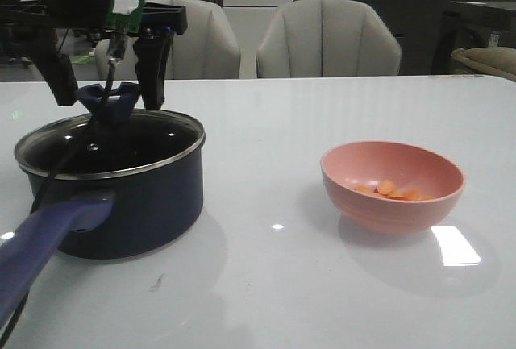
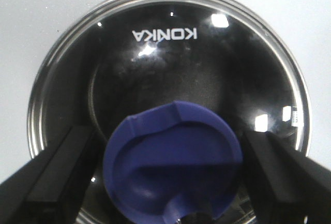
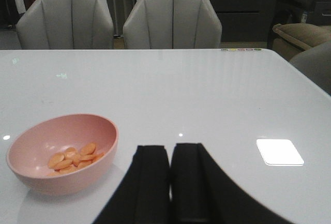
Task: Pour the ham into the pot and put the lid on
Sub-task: 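Lower the left gripper onto the purple lid knob and grasp it, then lift the glass lid off the saucepan with the left gripper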
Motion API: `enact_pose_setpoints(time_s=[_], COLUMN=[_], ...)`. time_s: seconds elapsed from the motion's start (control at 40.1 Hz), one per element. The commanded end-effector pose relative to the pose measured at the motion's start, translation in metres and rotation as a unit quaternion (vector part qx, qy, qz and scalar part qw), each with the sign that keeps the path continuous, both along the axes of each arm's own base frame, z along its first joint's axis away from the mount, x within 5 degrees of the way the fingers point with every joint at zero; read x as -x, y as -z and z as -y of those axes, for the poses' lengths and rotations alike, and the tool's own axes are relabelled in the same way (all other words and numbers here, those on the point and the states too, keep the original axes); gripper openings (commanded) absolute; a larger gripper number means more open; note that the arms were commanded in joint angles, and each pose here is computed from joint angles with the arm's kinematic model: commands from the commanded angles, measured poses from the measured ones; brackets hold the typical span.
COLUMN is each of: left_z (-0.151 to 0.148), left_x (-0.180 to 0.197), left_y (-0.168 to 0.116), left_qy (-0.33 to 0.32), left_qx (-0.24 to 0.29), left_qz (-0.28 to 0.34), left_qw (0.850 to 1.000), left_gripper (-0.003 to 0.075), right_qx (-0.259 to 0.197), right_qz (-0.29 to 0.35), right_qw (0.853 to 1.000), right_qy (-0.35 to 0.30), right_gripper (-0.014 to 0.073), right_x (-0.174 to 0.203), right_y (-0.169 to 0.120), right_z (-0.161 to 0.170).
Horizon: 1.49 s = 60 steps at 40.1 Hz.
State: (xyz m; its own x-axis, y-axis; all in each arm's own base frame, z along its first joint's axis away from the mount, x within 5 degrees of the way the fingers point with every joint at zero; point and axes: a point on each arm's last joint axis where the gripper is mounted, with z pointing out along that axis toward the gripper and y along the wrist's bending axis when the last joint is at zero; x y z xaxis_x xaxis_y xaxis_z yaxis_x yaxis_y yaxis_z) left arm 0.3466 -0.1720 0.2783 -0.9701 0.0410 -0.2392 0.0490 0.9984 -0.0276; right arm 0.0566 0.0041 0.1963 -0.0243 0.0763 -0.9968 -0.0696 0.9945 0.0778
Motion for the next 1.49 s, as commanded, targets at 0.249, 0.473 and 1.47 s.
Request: enact_pose_setpoints(time_s=[0.249,0.473,1.47], left_z=[0.003,0.003,-0.018], left_x=[0.004,0.005,0.016], left_y=[-0.027,-0.026,-0.065], left_qy=[-0.002,-0.003,0.038], left_qx=[0.031,0.031,-0.02], left_qz=[0.039,0.037,0.108], left_qw=[0.999,0.999,0.993], left_gripper=[0.0453,0.0382,0.0382], right_qx=[0.004,0.004,0.004], right_qz=[0.052,0.052,0.052], right_qw=[0.999,0.999,0.999], right_qy=[0.005,0.005,0.005], right_gripper=[0.0165,0.0165,0.0165], right_x=[0.002,0.002,0.002], right_y=[-0.01,-0.01,-0.01], right_z=[0.001,0.001,0.001])
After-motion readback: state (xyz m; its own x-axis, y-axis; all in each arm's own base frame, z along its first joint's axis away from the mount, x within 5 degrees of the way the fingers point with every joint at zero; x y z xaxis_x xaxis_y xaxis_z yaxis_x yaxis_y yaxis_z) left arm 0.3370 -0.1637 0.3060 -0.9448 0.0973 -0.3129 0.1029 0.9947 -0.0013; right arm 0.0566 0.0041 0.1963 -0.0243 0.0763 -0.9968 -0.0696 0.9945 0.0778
